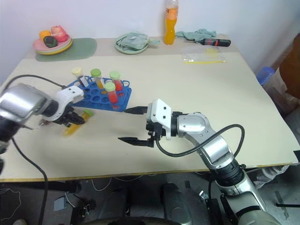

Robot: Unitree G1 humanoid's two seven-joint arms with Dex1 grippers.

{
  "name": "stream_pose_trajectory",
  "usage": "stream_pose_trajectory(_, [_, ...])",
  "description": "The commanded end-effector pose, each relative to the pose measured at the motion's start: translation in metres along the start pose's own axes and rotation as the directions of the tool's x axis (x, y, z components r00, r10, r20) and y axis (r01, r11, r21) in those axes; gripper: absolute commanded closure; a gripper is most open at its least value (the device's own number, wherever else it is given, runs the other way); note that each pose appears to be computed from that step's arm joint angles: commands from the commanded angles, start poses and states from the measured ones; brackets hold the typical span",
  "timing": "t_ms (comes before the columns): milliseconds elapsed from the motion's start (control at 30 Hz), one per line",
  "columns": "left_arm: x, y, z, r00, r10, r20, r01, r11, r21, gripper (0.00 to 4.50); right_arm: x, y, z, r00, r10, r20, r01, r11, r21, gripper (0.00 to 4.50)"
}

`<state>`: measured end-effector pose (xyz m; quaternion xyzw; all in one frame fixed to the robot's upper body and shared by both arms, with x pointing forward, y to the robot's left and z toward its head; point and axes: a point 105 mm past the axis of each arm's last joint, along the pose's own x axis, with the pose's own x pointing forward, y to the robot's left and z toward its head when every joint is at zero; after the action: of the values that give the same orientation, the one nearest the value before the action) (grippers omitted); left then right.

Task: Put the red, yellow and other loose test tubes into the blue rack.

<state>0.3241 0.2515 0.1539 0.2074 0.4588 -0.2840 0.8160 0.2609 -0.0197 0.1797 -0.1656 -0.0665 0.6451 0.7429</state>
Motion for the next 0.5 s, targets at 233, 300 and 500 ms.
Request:
stream_pose_trajectory(233, [-0.069,0.004,0.035,0.652,0.156,0.742,-0.288,0.956,0.052,3.78,0.005,-0.020,0.006,0.986,-0.147,0.075,0.146,0.989,0.019,0.13])
stream_pose_trajectory(300, [-0.066,0.017,0.043,0.481,0.354,0.802,-0.371,0.911,-0.179,3.78,0.009,-0.033,-0.005,0.970,-0.235,0.066,0.232,0.972,0.048,0.13])
stream_pose_trajectory(500, [-0.050,-0.010,0.073,0.061,0.538,0.840,-0.405,0.783,-0.472,3.78,0.022,-0.039,-0.014,0.951,-0.295,0.088,0.286,0.952,0.108,0.13])
